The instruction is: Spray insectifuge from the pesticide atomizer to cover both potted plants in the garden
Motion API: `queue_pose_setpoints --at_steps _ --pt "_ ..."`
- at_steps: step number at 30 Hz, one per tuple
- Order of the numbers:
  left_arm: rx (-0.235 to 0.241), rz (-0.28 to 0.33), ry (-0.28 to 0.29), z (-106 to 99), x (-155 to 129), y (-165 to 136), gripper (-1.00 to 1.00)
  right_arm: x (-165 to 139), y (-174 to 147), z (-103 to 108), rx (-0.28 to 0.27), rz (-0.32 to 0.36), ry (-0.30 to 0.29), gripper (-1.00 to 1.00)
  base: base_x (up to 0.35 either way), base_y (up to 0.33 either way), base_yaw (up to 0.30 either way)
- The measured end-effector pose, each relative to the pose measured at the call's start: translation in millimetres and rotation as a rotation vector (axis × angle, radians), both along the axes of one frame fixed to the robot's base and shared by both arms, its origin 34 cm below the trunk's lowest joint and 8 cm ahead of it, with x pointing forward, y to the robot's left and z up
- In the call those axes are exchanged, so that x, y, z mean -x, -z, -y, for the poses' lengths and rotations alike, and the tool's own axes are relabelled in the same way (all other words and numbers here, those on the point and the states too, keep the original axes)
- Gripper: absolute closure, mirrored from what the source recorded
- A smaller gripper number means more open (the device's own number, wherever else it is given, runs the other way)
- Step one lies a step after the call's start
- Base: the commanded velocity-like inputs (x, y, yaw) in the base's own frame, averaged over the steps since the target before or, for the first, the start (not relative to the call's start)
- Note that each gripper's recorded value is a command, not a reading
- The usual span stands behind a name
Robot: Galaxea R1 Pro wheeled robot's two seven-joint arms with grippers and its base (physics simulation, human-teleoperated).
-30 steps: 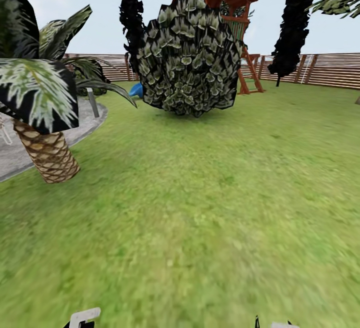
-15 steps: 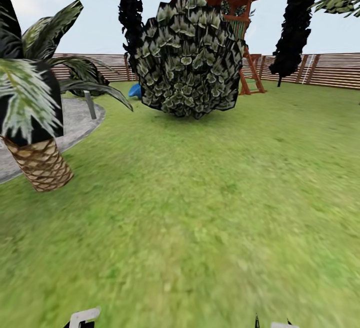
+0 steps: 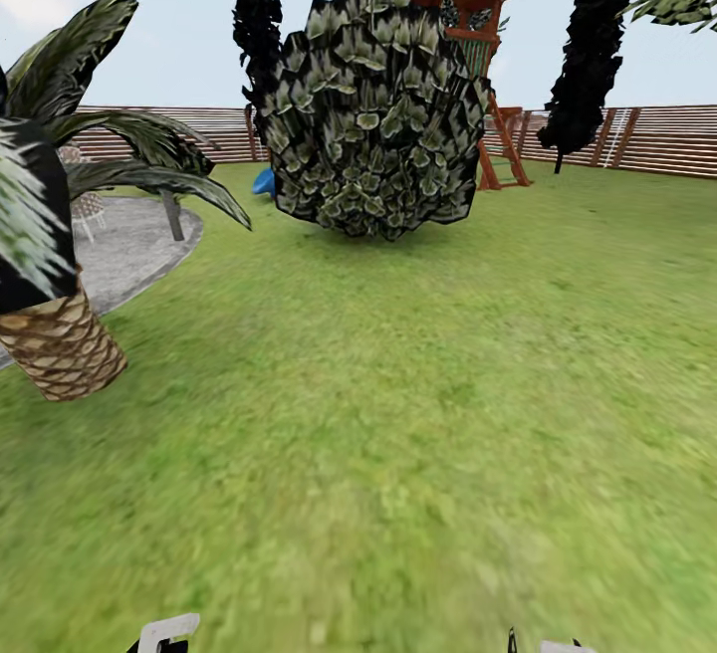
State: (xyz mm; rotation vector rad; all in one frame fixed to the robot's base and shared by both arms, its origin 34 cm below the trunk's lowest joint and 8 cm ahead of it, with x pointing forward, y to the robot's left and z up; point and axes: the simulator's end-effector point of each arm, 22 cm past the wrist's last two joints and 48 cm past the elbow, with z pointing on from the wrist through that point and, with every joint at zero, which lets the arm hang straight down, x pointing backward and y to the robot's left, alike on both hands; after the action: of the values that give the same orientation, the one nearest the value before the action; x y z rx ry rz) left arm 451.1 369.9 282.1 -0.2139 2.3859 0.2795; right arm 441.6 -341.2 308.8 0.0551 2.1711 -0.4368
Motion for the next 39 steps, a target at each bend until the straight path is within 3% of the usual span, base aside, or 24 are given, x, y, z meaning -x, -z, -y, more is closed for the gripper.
queue_pose_setpoints --at_steps 30,39 --pt "0.000 0.000 0.000 0.0 -0.1 -0.1 1.00 0.0 0.0 0.0 0.000 0.000 0.000 -1.00 0.336 -0.092 0.002" --pt "0.000 0.000 0.000 -0.1 0.0 -0.1 1.00 -0.1 0.0 -0.1 0.000 0.000 0.000 -1.00 0.336 -0.106 0.220"
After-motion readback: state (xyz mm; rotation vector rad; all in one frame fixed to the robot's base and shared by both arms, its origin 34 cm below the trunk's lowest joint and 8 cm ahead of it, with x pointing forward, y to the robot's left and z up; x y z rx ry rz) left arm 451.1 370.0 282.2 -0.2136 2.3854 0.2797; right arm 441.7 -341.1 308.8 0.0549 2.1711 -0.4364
